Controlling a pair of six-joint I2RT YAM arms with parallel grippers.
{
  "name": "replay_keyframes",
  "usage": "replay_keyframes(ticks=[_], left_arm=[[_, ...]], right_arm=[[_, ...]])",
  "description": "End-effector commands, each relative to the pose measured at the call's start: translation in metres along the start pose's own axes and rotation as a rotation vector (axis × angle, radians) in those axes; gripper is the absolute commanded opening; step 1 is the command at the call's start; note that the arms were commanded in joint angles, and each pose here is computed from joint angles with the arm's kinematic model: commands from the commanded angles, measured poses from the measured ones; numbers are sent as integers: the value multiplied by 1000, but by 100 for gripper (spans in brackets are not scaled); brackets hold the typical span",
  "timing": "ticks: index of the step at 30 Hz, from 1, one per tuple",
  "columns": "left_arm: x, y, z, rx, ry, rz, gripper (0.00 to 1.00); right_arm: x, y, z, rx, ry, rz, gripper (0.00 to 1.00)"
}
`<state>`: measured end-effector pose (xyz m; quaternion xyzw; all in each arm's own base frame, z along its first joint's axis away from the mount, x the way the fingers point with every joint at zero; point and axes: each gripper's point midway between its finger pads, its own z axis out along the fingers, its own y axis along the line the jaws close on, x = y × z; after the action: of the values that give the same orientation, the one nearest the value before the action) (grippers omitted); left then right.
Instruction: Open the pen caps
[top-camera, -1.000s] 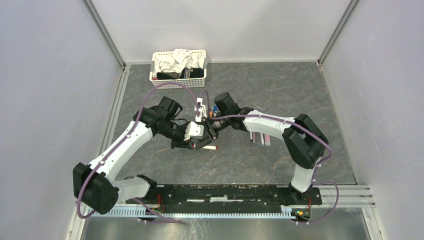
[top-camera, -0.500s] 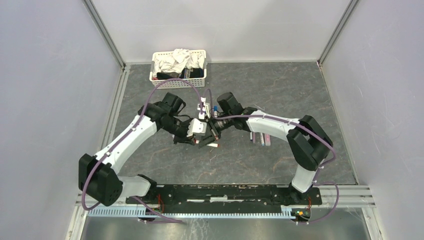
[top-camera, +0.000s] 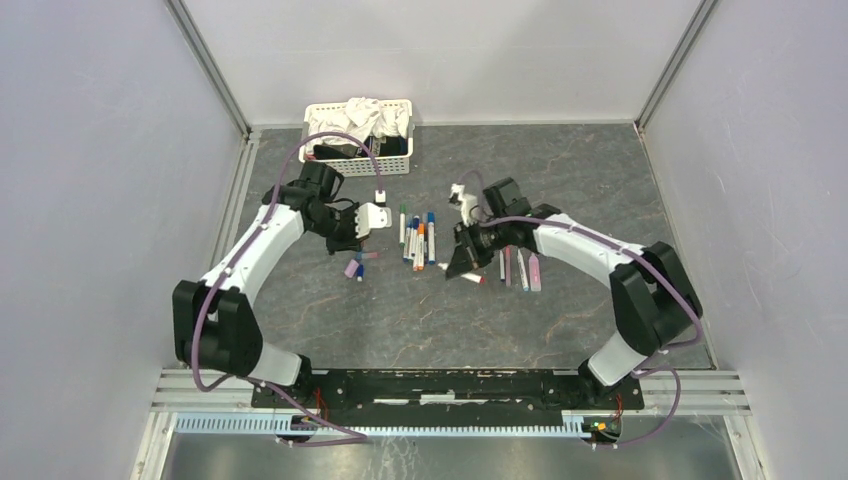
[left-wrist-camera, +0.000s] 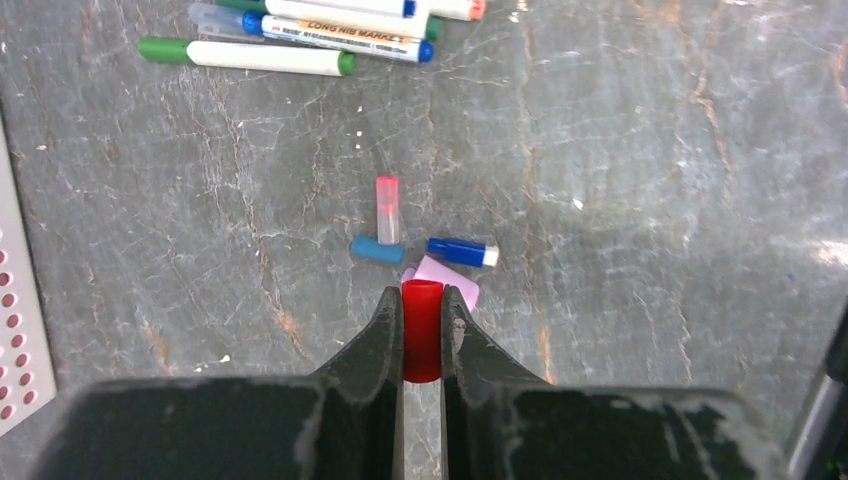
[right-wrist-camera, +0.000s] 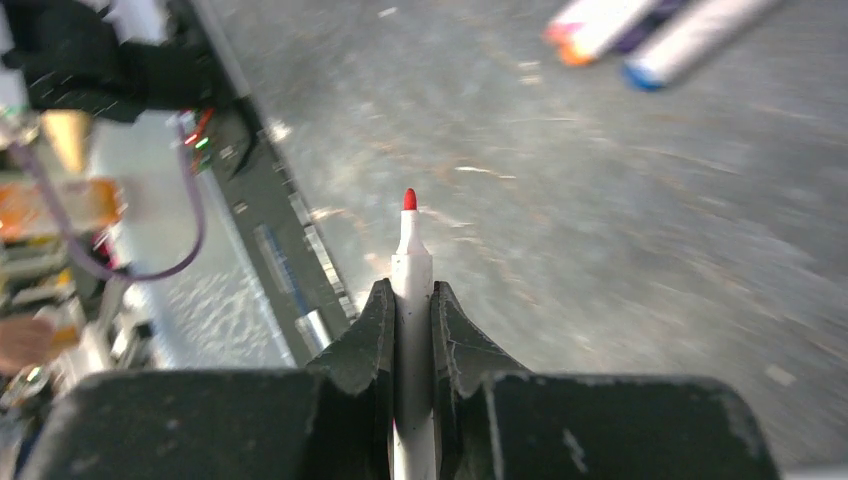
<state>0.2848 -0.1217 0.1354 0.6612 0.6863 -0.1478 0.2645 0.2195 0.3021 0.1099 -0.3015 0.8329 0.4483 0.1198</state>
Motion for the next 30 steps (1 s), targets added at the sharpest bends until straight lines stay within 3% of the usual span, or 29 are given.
replay_keyframes(ticks=[1,7,11,17,19,25,26,30], left_arm=[[11,32,27,-113,-6,-100,2],[43,81,56,-275,80,-257,2],[65,97,70,-329,155,-327,2],[70,96,84,-317,149,-362,5],[72,90,88,-289,155,-365,11],[72,75,90,-210,164,-346,43],[71,73,89,-197,162,-342,53],[62,71,83,-182,137,-340,56]], right_arm=[[-18,-63,-45,351,-124,48,0],[-6,-136,-97,720,-235,192,0],[4,-164,-112,820,-282,254,0],[11,-187,-120,912,-287,300,0],[11,-191,-117,913,-282,311,4],[15,-197,-113,922,-278,340,14],[16,-199,-114,933,-275,341,15],[19,-199,-113,934,-271,344,24]])
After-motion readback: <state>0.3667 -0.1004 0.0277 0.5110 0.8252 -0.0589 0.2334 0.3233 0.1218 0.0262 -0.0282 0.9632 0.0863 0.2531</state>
